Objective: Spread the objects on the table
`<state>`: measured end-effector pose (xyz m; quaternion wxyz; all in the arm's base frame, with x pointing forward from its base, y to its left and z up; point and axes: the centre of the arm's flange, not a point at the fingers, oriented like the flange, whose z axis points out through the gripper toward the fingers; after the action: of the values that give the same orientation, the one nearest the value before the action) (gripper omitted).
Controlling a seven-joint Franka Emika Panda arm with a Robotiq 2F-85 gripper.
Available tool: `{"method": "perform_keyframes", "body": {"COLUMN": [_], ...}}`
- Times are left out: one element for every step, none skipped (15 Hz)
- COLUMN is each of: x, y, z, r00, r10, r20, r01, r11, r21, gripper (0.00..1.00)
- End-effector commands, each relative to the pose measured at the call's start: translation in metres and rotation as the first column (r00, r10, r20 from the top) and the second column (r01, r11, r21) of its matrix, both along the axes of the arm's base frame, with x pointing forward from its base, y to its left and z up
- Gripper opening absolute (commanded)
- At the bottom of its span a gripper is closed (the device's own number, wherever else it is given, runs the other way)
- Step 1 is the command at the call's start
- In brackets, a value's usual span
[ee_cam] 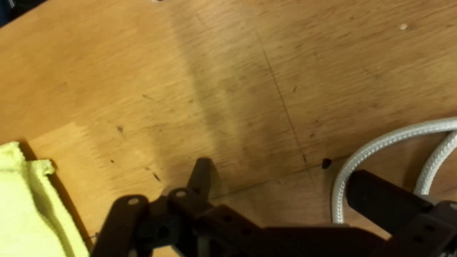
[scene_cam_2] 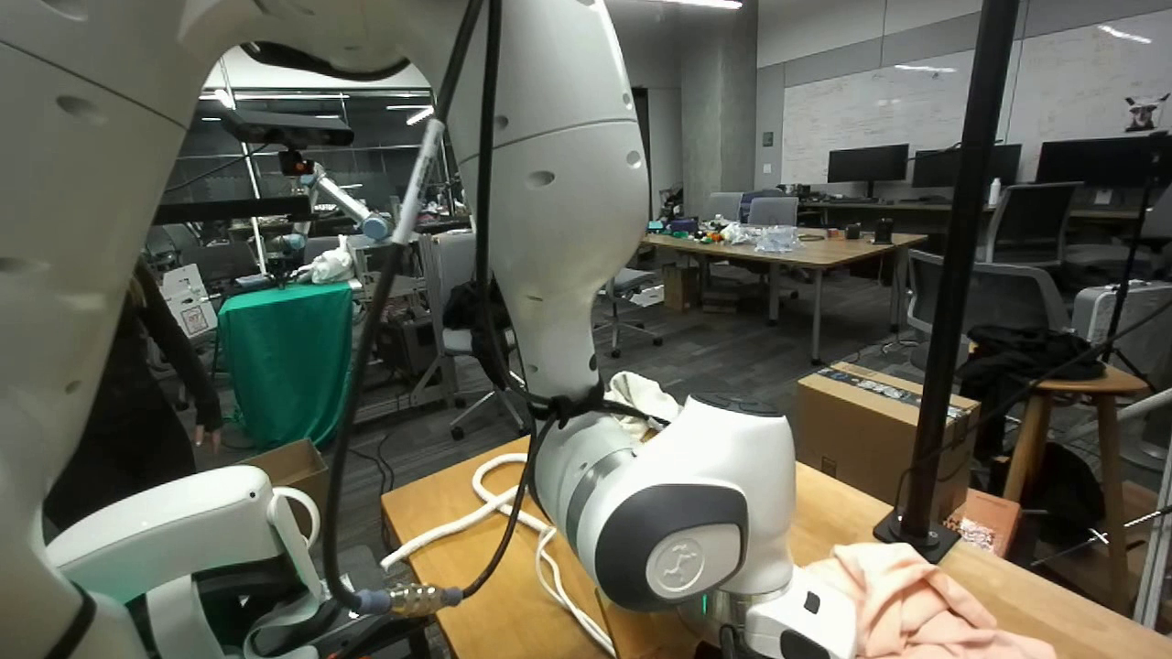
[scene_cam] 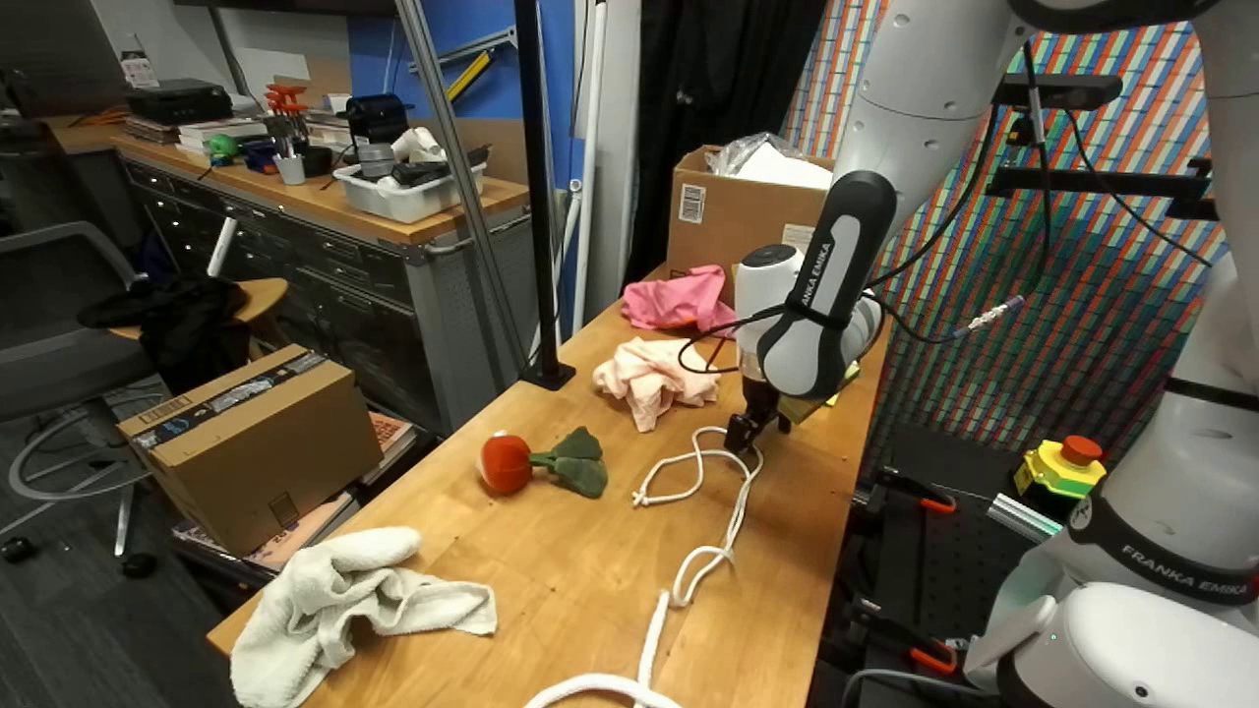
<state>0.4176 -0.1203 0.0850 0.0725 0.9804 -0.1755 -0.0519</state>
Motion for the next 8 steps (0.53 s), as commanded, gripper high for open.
{"method": "perform_keyframes", "body": {"x": [-0.022,-0.024,-0.026,-0.027,-0.028,-0.030,-0.030,-0.031], "y": [-0.015,-0.018,-0.020,-0.021,-0.022,-0.023,-0.022,-0.022], "z": [-0.002,-0.001,0.000,0.002,0.002,0.004,0.006,0.010], "r00": [0.998,0.998,0.998,0.998,0.998,0.998,0.998,0.999], "r10": [-0.057,-0.059,-0.061,-0.058,-0.057,-0.054,-0.046,-0.037], "r20": [-0.002,-0.008,-0.014,-0.021,-0.026,-0.029,-0.032,-0.033], "r01": [0.057,0.059,0.061,0.058,0.057,0.054,0.046,0.037], "r11": [0.998,0.998,0.998,0.998,0.998,0.999,0.999,0.999], "r21": [0.005,-0.001,-0.005,0.000,0.000,-0.002,0.001,0.004], "gripper": [1.00,1.00,1.00,1.00,1.00,1.00,1.00,1.00]}}
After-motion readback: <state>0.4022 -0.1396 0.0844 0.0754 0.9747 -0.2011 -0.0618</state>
